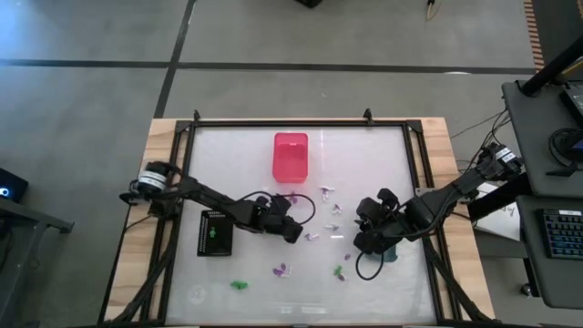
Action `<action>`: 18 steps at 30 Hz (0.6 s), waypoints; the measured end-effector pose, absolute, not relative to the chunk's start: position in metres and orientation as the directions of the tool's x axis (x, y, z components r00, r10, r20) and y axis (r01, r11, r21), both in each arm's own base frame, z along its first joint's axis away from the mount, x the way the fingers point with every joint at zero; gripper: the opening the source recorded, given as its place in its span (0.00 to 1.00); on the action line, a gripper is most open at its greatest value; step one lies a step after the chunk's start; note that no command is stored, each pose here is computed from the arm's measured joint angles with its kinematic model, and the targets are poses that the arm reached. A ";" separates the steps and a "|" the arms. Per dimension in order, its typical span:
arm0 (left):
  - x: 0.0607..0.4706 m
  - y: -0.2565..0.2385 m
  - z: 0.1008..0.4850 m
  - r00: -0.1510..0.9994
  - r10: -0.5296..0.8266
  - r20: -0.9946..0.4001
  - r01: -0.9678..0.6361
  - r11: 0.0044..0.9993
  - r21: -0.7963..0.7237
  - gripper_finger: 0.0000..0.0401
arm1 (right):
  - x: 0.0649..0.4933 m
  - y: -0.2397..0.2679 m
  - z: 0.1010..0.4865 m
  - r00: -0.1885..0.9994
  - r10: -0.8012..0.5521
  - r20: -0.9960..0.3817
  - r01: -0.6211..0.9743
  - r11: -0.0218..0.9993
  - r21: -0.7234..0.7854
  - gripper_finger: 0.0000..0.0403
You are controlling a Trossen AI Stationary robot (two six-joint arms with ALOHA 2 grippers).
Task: Sort Halloween decoration
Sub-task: Put the bone toy into the red bin
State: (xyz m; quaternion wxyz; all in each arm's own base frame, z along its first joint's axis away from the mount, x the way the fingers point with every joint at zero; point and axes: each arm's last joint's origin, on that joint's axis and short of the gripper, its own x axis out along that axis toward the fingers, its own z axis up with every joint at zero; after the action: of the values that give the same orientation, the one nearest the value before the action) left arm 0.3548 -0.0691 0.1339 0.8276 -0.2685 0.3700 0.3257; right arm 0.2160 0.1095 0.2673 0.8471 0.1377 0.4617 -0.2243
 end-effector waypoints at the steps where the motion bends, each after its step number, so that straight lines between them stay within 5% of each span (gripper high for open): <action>1: 0.356 -0.070 0.130 0.513 0.340 -0.788 -0.737 0.645 -0.202 0.31 | 0.216 0.109 0.267 0.472 -0.253 -0.844 0.507 0.861 0.025 0.23; 11: 0.359 -0.072 0.119 0.506 0.345 -0.790 -0.740 0.645 -0.193 0.28 | 0.216 0.109 0.267 0.474 -0.252 -0.844 0.508 0.861 0.027 0.23; 18: 0.357 -0.071 0.118 0.489 0.351 -0.798 -0.744 0.645 -0.172 0.09 | 0.216 0.109 0.267 0.474 -0.253 -0.843 0.508 0.861 0.027 0.23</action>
State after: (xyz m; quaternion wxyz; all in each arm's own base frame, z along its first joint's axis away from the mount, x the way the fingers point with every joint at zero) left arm 0.3572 -0.0712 0.1183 0.8233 -0.2583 0.3805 0.3327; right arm 0.2161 0.1095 0.2668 0.8473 0.1382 0.4611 -0.2243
